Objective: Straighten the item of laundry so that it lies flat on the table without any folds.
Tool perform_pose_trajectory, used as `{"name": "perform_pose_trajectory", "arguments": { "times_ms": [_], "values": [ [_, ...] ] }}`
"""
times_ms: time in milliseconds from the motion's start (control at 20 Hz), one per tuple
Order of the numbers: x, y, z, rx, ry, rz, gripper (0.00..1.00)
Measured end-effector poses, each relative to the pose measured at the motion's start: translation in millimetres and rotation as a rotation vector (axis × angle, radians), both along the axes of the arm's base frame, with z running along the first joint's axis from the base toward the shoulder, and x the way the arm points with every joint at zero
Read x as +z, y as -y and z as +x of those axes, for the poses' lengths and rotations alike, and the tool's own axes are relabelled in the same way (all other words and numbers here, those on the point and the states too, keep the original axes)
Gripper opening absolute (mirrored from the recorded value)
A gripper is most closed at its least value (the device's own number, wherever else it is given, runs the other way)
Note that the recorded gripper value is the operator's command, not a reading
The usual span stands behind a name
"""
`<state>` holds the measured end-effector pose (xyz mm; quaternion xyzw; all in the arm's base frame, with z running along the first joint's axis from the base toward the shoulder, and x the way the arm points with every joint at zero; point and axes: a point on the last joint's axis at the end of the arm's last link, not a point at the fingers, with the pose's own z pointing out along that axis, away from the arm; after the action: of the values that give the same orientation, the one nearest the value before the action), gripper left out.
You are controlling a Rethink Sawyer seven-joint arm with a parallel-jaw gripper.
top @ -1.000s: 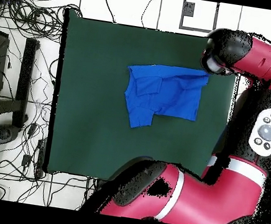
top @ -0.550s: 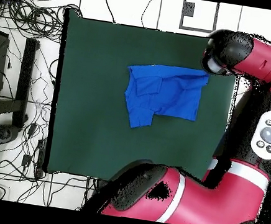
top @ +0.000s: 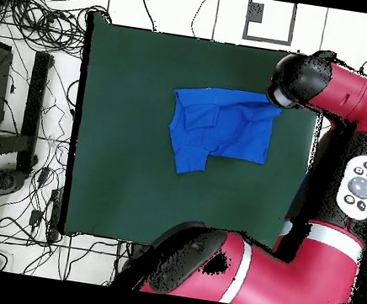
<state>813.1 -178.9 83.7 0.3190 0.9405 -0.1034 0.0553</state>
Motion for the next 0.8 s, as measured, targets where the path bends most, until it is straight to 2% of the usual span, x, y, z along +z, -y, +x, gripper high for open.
{"name": "perform_pose_trajectory", "arguments": {
  "times_ms": [600, 800],
  "values": [
    [-26.0, -15.8, -24.4, 0.004, 0.022, 0.029, 1.0],
    [-31.3, -35.2, -30.1, -0.024, 0.019, 0.034, 1.0]
  ]
}}
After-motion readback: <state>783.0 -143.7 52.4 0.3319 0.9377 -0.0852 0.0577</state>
